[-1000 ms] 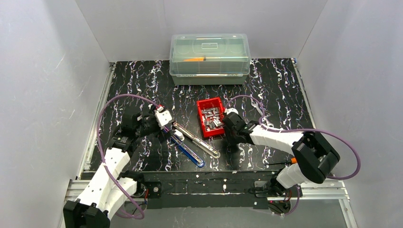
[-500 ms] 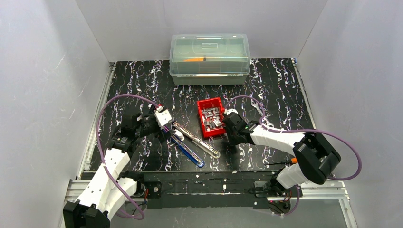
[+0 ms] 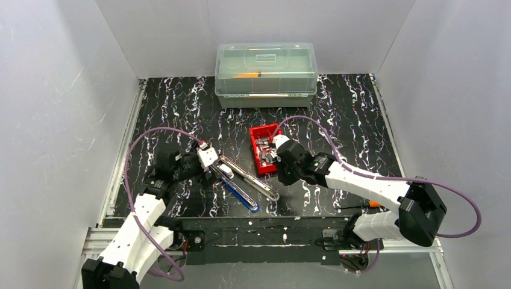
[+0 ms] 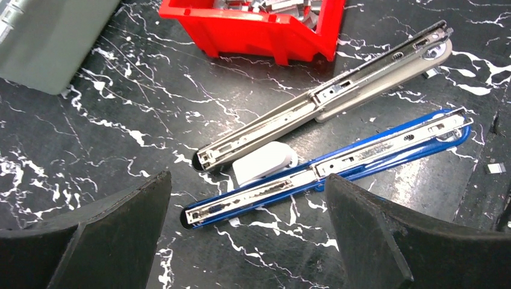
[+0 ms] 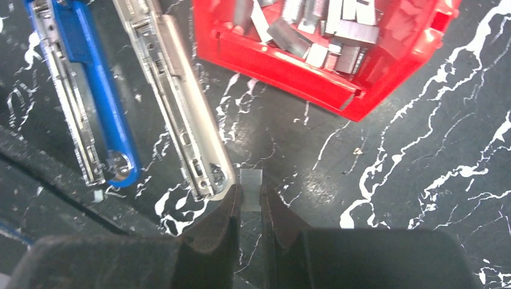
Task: Load the staples into the stapler
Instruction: Pick up the staple from the center of the board, then place the staple at the center of the board.
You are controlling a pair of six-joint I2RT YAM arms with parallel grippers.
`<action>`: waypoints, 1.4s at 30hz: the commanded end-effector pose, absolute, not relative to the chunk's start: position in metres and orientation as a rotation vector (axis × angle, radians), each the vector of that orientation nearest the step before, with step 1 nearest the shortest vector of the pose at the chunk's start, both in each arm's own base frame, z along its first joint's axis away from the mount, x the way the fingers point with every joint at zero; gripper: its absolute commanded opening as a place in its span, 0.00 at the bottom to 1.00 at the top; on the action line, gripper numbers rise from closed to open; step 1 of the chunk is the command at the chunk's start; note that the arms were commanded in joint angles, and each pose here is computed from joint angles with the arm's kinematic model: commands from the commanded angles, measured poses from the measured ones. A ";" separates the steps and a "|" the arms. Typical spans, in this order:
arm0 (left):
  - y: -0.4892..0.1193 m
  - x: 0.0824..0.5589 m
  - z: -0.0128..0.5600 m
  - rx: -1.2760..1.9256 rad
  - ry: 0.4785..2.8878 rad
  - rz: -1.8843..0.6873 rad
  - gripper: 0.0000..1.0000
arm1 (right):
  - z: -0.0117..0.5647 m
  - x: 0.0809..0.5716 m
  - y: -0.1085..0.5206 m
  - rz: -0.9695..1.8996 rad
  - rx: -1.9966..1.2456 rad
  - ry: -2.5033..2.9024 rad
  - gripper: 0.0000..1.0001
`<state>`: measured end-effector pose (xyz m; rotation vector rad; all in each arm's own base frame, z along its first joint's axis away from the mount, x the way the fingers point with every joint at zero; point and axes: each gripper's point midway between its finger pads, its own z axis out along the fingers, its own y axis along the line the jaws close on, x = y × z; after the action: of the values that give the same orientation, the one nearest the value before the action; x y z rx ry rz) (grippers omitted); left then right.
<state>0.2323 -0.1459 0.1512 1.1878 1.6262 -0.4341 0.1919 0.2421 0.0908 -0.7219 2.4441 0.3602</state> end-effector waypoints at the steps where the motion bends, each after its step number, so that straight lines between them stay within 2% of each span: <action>1: -0.146 0.220 0.136 1.203 1.643 -0.470 0.98 | 0.117 0.194 0.267 0.441 -0.806 2.343 0.13; 12: -0.147 0.219 0.124 1.185 1.660 -0.487 0.98 | 0.105 0.191 0.305 0.502 -0.971 2.266 0.13; 23: -0.149 0.216 0.123 1.194 1.647 -0.499 0.98 | 0.100 0.184 0.315 0.521 -1.034 2.243 0.13; 31: -0.152 0.214 0.129 1.197 1.626 -0.521 0.98 | 0.085 0.192 0.266 0.282 -0.902 2.338 0.13; 42: -0.155 0.213 0.136 1.198 1.601 -0.537 0.98 | 0.028 0.171 0.221 0.183 -0.704 2.524 0.15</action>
<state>0.2167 -0.1495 0.1268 1.1922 1.6398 -0.5031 0.1718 0.2309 0.0394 -0.8132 2.4801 0.2207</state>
